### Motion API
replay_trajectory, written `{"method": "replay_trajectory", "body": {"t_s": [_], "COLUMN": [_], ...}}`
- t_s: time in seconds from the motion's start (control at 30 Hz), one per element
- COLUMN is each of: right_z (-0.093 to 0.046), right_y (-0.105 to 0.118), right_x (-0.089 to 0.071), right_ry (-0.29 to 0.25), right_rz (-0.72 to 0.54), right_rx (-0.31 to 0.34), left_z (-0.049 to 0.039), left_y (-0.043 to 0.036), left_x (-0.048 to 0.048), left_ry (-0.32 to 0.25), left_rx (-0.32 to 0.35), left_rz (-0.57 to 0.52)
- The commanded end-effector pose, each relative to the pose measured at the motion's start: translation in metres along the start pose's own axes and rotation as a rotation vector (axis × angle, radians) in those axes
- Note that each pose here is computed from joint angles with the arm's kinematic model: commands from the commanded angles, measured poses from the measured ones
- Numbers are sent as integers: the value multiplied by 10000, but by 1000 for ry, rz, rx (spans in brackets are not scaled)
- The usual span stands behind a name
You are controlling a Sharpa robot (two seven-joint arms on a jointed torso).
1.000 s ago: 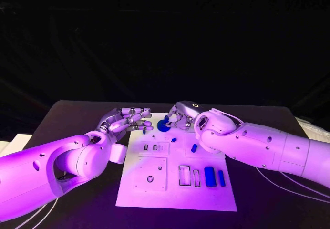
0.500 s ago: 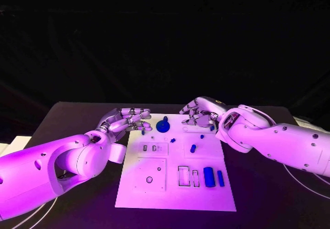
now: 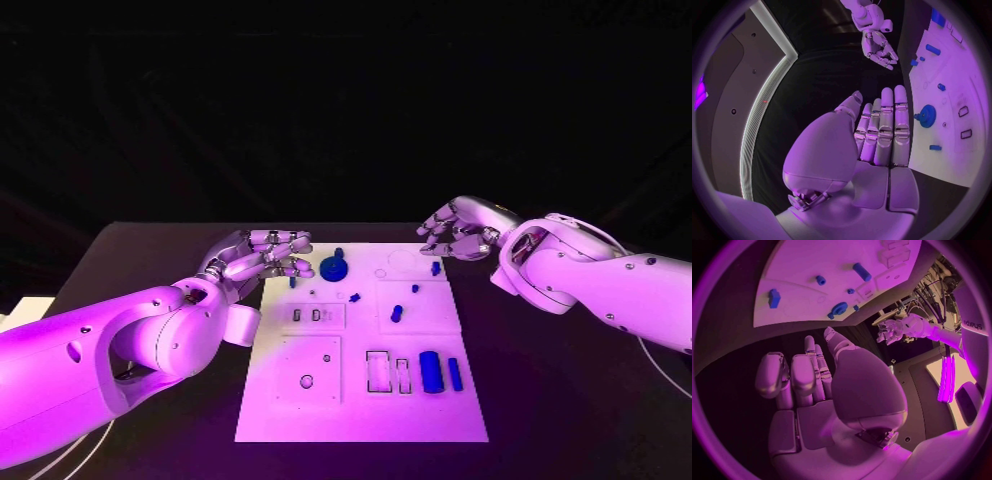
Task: Assemble the parts on the task board
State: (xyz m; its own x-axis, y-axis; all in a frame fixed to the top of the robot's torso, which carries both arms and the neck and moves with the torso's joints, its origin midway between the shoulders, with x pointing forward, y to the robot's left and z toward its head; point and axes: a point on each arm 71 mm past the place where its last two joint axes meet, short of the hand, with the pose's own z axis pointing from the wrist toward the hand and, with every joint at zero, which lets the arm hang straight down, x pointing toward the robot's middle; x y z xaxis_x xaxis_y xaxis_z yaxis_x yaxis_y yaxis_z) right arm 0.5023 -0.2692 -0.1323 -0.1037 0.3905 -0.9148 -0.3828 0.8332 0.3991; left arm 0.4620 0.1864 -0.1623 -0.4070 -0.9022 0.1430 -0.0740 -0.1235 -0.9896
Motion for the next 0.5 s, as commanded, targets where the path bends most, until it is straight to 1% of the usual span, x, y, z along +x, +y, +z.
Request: {"method": "replay_trajectory", "body": {"t_s": [0.03,0.2,0.4,0.5], "right_z": [-18,-35,-42,-44], "right_y": [-99,-226,-320,-358], "right_x": [-9,-28,-26,-6], "right_ry": [30,41,54,70], "right_rz": [-67,-113,-152,-166], "right_rx": [35,75,97,111], "left_z": [7,13,16,16], "left_y": [-3,5,11,13], "left_x": [30,36,32,30], "left_ry": [26,28,26,26], "left_rx": [4,2,0,-1], "left_rz": [-4,-6,-8,-9]}}
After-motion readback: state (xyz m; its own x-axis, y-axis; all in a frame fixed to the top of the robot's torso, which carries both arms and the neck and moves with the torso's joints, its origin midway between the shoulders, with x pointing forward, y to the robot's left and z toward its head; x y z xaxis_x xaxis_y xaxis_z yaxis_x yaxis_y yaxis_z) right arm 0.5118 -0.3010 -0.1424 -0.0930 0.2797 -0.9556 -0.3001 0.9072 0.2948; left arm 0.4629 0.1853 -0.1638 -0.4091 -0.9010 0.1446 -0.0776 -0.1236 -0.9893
